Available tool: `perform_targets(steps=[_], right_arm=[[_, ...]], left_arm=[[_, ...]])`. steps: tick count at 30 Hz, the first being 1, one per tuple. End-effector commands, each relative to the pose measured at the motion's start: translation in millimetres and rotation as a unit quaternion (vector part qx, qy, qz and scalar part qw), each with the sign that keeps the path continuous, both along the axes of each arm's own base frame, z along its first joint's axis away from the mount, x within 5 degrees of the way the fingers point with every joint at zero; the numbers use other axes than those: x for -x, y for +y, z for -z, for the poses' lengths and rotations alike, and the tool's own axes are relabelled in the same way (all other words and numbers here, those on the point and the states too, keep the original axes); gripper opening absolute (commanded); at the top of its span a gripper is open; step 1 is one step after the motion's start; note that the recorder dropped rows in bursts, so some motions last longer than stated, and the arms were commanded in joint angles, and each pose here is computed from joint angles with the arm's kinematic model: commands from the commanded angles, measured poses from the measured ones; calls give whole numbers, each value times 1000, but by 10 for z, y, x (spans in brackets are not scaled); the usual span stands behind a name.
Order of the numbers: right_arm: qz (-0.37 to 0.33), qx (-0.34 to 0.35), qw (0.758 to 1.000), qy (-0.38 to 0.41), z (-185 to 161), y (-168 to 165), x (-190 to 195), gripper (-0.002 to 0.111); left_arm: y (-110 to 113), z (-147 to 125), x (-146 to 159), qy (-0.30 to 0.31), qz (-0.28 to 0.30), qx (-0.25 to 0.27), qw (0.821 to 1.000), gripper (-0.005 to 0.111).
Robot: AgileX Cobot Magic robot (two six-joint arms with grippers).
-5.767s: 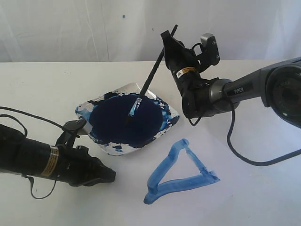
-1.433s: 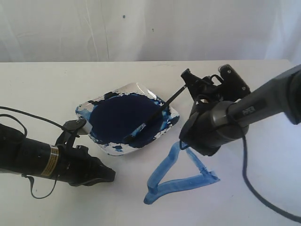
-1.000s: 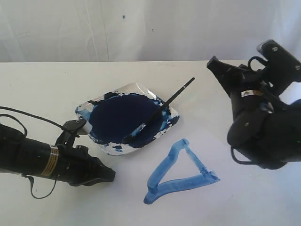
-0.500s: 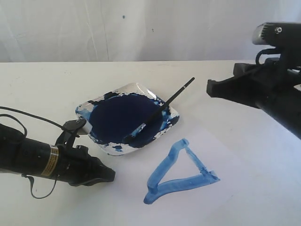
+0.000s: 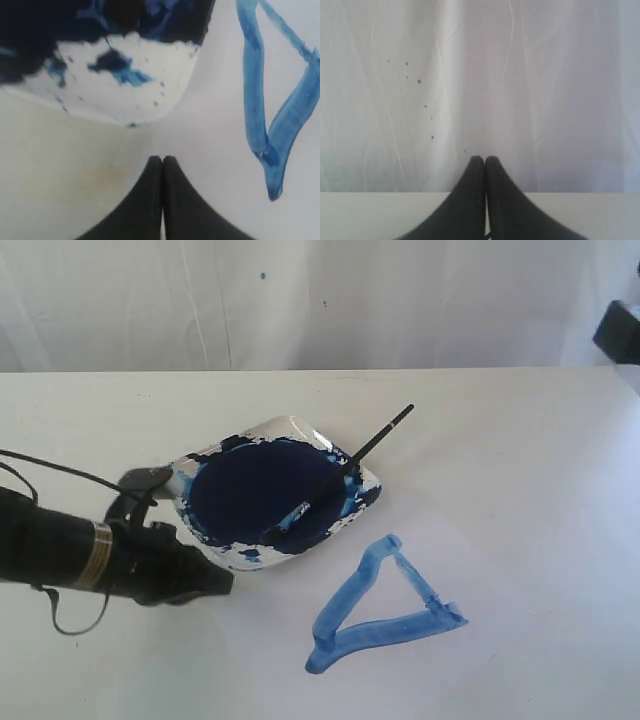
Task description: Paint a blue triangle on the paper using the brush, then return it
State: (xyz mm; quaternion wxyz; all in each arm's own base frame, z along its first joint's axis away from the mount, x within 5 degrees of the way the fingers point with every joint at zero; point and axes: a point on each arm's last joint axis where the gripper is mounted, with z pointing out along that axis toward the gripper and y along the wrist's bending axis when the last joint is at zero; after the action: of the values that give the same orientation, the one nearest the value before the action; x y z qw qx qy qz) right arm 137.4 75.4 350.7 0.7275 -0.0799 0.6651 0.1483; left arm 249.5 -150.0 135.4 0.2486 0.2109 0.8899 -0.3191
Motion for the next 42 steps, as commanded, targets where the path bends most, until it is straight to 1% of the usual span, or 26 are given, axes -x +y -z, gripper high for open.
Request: perform_targets(steps=[1, 2, 3, 4, 5, 7, 9, 11, 14, 17, 20, 25, 42], right_arm=[[75, 21, 997, 11, 7, -222, 67, 0], [121, 28, 992, 32, 39, -323, 75, 0], [139, 33, 989, 45, 61, -360, 76, 0], [168, 34, 982, 76, 111, -433, 95, 0], [172, 43, 979, 96, 144, -451, 109, 0], [148, 105, 979, 87, 142, -431, 135, 0], [80, 133, 986, 55, 101, -332, 175, 0], [24, 123, 992, 31, 59, -256, 230, 0], [-1, 124, 992, 12, 27, -229, 266, 0], [15, 140, 990, -6, -6, -265, 274, 0], [56, 144, 988, 2, 0, -339, 253, 0], [80, 126, 988, 25, 26, -392, 250, 0], [86, 126, 988, 27, 28, -403, 248, 0]], left_arm=[[262, -695, -135, -113, -60, -18, 992, 0], [396, -1057, -149, -172, -98, -27, 980, 0], [458, -1195, -141, -196, -117, -26, 973, 0], [607, -1556, -88, -262, -153, -22, 953, 0], [717, -1819, -19, -306, -179, -15, 935, 0], [874, -2226, 165, -378, -203, -7, 903, 0], [980, -2483, 356, -436, -206, -13, 876, 0], [1060, -2632, 531, -473, -214, -20, 854, 0], [1121, -2733, 667, -498, -225, -22, 837, 0], [1173, -2798, 754, -512, -242, -27, 823, 0], [1201, -2837, 809, -521, -255, -28, 814, 0], [1203, -2865, 859, -528, -254, -25, 810, 0], [1201, -2865, 858, -527, -253, -25, 811, 0]])
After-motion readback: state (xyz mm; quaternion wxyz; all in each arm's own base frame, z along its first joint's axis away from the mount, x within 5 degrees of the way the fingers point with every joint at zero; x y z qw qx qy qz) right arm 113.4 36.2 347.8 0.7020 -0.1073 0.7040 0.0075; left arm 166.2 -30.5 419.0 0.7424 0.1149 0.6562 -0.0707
